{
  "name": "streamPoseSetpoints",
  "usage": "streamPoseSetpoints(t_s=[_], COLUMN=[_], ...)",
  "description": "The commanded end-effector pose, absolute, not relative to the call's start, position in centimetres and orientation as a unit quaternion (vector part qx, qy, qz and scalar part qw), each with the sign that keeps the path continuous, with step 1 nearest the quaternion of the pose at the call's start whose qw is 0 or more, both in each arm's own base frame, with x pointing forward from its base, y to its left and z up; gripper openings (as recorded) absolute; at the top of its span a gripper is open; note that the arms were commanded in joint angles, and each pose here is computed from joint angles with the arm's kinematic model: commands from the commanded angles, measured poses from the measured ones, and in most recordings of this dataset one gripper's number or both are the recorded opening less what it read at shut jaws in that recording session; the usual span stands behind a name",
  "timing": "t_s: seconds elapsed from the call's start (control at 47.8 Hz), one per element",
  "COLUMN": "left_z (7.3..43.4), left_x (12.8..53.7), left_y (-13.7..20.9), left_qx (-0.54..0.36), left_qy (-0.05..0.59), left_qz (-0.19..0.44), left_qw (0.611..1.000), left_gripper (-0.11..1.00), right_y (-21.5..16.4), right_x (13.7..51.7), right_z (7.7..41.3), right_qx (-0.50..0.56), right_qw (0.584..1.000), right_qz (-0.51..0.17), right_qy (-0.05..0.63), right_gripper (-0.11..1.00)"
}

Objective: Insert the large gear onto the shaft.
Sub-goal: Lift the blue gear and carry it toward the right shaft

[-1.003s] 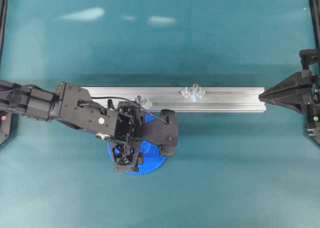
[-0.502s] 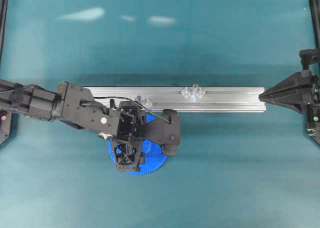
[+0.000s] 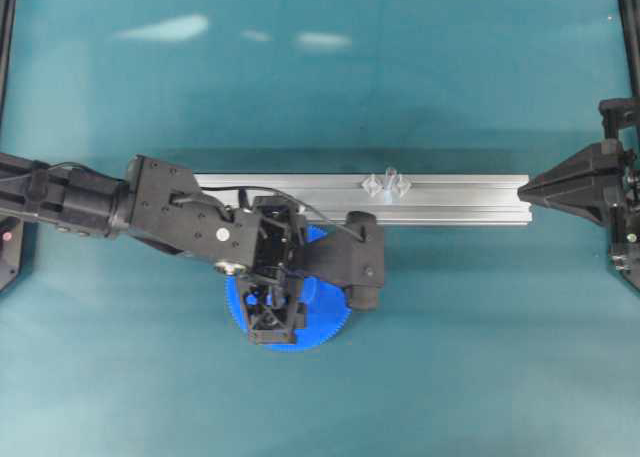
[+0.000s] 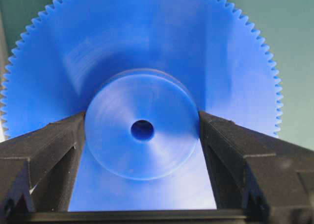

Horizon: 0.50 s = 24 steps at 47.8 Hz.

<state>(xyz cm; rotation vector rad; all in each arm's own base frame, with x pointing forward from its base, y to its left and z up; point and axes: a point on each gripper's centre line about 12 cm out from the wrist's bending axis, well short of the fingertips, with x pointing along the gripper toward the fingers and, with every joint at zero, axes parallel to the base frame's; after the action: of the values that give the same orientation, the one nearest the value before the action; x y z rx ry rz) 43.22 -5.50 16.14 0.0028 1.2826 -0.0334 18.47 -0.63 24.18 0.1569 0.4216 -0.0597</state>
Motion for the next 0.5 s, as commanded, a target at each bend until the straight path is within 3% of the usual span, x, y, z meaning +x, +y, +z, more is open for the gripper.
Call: streamPoseSetpoints(t_s=[0.0,0.23,0.481], left_z=[20.4,22.2,24.5], left_x=[44.0,44.4,45.7], left_y=[-5.8,-5.4,-4.3], left_qx=[-0.001,0.016,0.012], left_qy=[0.561,0.572,0.548], left_qz=[-0.021,-0.027,-0.022], left_qw=[0.828,0.819,0.836], left_gripper=[0.77,0.77,0.77], right_y=[-0.7,-0.7,-0.7], right_x=[18.6,18.6,18.5], right_z=[24.6,24.4,24.5], right_qx=[0.083,0.083,0.082], right_qw=[0.975,0.975,0.975], right_qz=[-0.032,-0.033,-0.033], right_qy=[0.203,0.206,0.203], right_gripper=[0.11,0.11,0.11])
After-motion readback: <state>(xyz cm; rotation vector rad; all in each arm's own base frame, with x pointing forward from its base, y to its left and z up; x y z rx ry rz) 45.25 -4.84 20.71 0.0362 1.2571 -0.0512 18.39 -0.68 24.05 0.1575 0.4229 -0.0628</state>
